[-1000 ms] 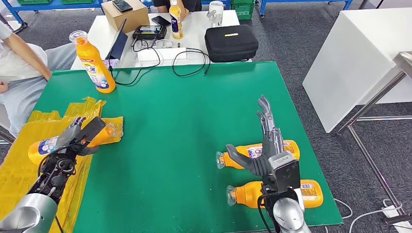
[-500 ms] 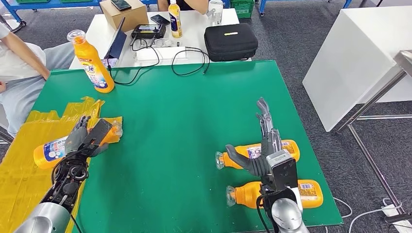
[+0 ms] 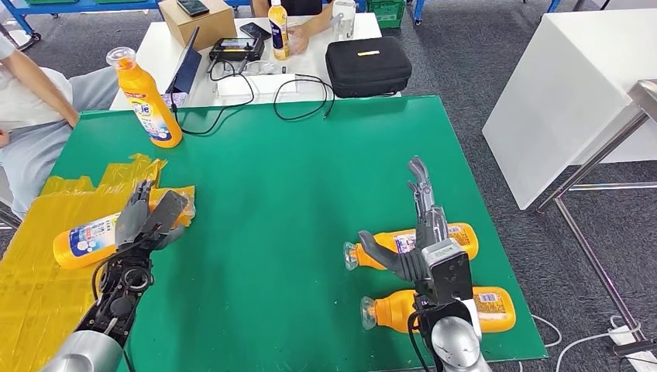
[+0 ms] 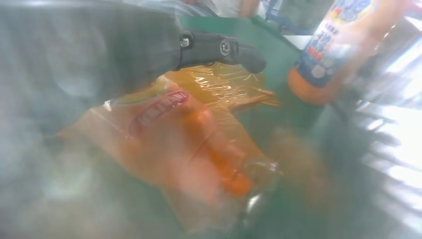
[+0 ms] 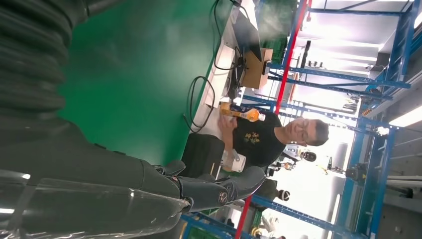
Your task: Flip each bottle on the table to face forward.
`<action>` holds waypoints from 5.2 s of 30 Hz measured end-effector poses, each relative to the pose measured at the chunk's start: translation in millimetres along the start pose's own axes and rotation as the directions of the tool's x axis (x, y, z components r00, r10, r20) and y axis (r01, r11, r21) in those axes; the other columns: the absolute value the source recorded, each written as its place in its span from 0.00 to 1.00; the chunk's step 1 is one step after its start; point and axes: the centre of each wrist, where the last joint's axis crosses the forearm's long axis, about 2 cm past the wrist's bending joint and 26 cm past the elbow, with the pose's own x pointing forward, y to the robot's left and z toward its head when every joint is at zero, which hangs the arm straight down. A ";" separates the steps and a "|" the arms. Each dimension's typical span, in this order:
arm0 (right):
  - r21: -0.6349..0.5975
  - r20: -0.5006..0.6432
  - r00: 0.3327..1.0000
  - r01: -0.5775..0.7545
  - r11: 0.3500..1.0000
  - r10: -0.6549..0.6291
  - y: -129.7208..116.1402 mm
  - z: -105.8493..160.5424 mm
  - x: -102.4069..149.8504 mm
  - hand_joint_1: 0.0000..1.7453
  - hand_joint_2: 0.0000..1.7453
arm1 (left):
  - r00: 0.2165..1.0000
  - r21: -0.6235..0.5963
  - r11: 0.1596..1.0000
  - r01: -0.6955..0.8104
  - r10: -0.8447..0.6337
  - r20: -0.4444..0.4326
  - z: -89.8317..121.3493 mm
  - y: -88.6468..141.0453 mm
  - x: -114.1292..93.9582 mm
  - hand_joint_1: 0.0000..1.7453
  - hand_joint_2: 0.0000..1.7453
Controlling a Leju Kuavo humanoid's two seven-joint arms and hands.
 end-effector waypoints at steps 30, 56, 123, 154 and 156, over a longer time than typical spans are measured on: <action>0.020 0.123 0.916 -0.388 0.921 0.383 -13.7 4.2 -2.6 0.00 1.00 | 0.744 0.260 0.724 -0.639 0.497 0.447 35.3 13.3 84.3 0.00 1.00; 0.352 0.099 0.514 -0.819 0.453 0.852 -164.0 16.1 -29.8 0.00 1.00 | 0.459 -0.155 0.525 -0.837 0.828 0.322 64.2 18.2 88.4 0.00 1.00; 0.643 0.008 0.244 -0.744 0.182 0.970 -157.7 -18.4 -130.1 1.00 1.00 | 0.493 -0.236 0.553 -0.799 0.827 0.272 46.4 -0.3 109.8 0.00 1.00; 0.018 -0.288 0.838 -0.479 0.877 0.464 -69.0 -22.5 -77.6 1.00 1.00 | 0.508 -0.364 0.571 -0.735 0.821 0.261 52.9 -1.8 138.0 0.00 1.00; 0.012 -0.280 0.871 -0.418 0.908 0.404 -62.2 -23.1 -73.0 1.00 1.00 | 0.503 -0.387 0.565 -0.729 0.825 0.257 54.0 -2.9 140.9 0.00 1.00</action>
